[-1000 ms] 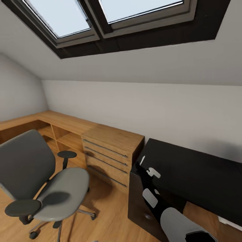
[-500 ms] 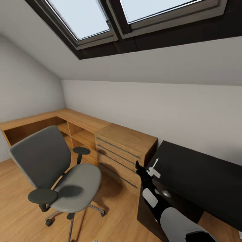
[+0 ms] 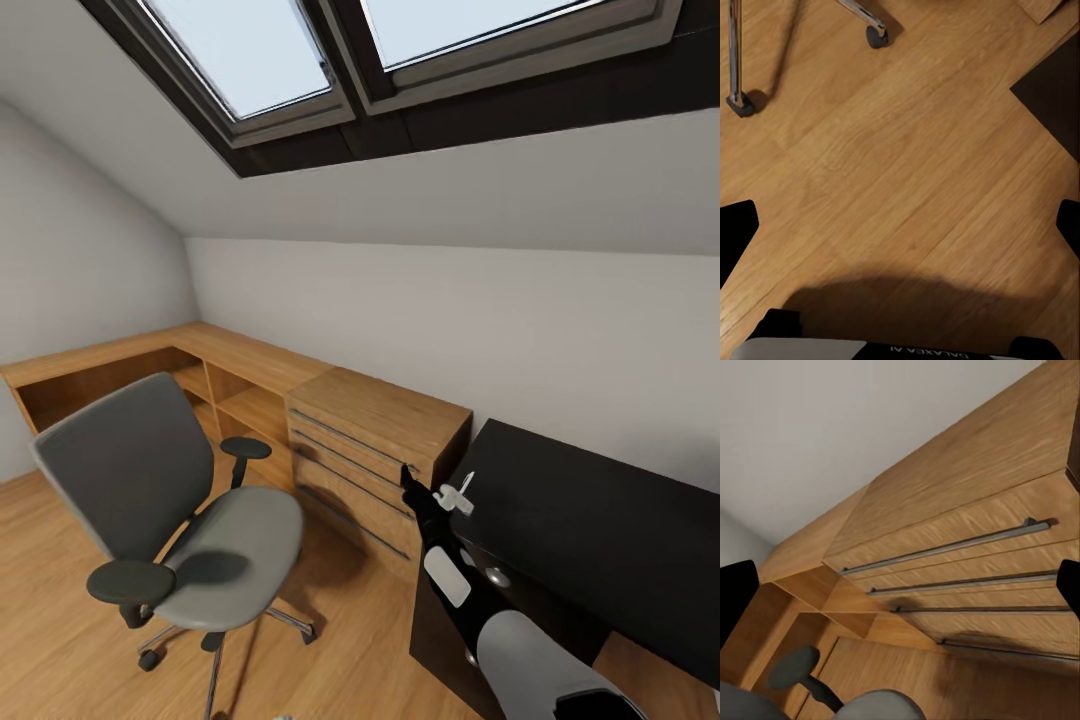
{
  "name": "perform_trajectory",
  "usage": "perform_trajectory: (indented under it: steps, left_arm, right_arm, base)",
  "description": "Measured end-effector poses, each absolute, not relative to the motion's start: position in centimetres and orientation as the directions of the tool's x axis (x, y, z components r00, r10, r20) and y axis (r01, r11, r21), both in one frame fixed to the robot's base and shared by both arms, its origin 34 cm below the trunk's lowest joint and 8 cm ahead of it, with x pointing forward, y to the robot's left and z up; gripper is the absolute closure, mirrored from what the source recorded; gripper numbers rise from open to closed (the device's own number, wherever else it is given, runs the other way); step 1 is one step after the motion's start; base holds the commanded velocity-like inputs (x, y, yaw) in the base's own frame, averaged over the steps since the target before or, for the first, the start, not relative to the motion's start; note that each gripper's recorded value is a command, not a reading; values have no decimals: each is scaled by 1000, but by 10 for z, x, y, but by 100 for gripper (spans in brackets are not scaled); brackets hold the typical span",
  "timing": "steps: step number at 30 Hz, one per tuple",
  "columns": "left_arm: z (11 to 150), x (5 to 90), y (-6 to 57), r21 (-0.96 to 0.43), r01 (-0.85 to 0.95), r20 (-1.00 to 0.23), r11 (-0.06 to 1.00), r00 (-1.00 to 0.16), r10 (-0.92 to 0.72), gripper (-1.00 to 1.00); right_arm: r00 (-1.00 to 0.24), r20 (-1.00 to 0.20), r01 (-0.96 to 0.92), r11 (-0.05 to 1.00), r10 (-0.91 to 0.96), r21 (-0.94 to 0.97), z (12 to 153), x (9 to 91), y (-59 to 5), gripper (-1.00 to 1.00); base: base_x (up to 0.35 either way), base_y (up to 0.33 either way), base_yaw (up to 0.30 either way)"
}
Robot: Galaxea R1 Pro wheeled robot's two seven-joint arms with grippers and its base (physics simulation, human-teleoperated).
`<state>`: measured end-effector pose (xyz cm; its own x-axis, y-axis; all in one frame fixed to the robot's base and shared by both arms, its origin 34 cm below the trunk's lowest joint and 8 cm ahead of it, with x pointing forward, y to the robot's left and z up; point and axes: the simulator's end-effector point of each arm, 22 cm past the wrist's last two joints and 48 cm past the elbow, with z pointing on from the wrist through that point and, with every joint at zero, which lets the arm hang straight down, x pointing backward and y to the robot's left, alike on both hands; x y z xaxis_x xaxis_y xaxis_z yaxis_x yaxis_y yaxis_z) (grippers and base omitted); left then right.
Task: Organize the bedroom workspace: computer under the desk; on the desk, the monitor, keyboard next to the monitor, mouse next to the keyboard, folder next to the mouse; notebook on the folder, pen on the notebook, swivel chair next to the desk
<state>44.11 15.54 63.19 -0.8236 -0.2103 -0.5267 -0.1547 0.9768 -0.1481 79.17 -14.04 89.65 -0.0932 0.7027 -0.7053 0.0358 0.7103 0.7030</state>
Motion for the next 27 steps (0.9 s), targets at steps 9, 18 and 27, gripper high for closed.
perform_trajectory:
  steps: [9, 18, 27]
  left_arm:
    - [633, 443, 154, -152, -156, -533, 976, -818, -214, -100]
    - [634, 443, 154, -150, -153, -537, 977, -817, -210, -100]
    - [636, 446, 156, -123, -126, -557, 984, -812, -174, -100]
  right_arm:
    - [-56, -713, 29, 714, 699, 699, 908, 795, -145, -100]
    - [-110, -768, 97, 776, 631, 623, 905, 808, -149, -100]
    - [-325, -908, 274, 945, 265, 177, 872, 804, -187, -100]
  base:
    - [0, 0, 0]
    - [0, 0, 0]
    - [0, 0, 0]
